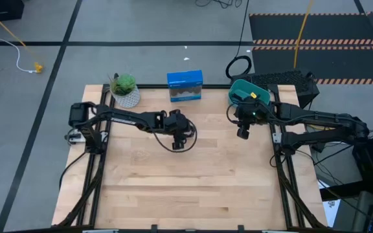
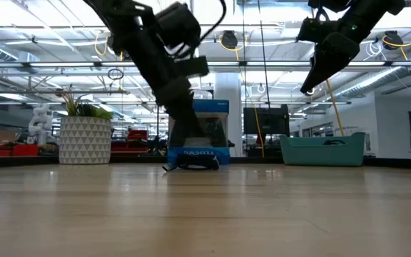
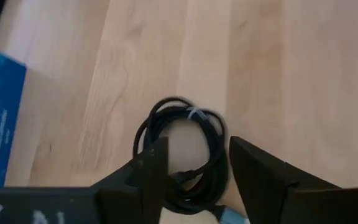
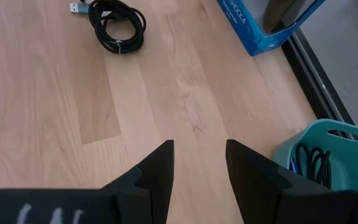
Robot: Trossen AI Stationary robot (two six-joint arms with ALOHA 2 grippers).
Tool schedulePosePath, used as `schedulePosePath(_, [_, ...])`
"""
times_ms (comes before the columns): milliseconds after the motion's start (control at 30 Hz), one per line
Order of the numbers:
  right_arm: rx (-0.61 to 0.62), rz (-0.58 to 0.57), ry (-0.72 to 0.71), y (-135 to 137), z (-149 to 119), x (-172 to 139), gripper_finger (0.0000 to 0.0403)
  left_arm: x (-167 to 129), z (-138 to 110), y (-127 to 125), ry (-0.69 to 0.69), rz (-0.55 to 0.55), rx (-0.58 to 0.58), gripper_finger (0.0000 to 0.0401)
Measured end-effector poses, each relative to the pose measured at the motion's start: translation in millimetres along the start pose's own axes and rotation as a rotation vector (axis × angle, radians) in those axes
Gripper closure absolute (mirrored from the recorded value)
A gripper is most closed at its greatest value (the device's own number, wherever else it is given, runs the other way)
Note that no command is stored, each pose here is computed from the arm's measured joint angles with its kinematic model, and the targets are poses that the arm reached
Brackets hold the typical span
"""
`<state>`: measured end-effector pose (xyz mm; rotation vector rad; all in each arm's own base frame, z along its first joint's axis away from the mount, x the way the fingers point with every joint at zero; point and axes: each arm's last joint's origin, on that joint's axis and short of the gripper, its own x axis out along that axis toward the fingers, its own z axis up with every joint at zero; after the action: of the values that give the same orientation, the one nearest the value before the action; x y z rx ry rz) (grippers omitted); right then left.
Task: Pick and place USB-C Cables
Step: Put the black charger cable into the green bin
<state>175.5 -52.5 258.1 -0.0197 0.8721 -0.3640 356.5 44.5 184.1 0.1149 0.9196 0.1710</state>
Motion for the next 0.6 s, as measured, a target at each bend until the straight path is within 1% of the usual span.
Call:
schedulePosePath(100, [-0.002, -0.001, -0.014, 0, 1, 0, 0.0264, 10, -5, 4, 0.035, -0.017, -0.013, 0.0234])
schedulePosePath(333, [-0.012, -0.002, -0.025, 0, 2, 0, 0.0264, 27, -12, 1, 0.063, -0.072, 0.02, 0.0231])
schedulePosePath(533, [-0.016, -0.003, -0.028, 0, 3, 0, 0.0264, 25, -11, 1, 0.06, -0.073, 0.021, 0.0231])
schedulePosePath(600, [-0.018, -0.003, -0.029, 0, 3, 0, 0.0264, 22, -3, -1, 0.046, -0.074, 0.028, 0.0231])
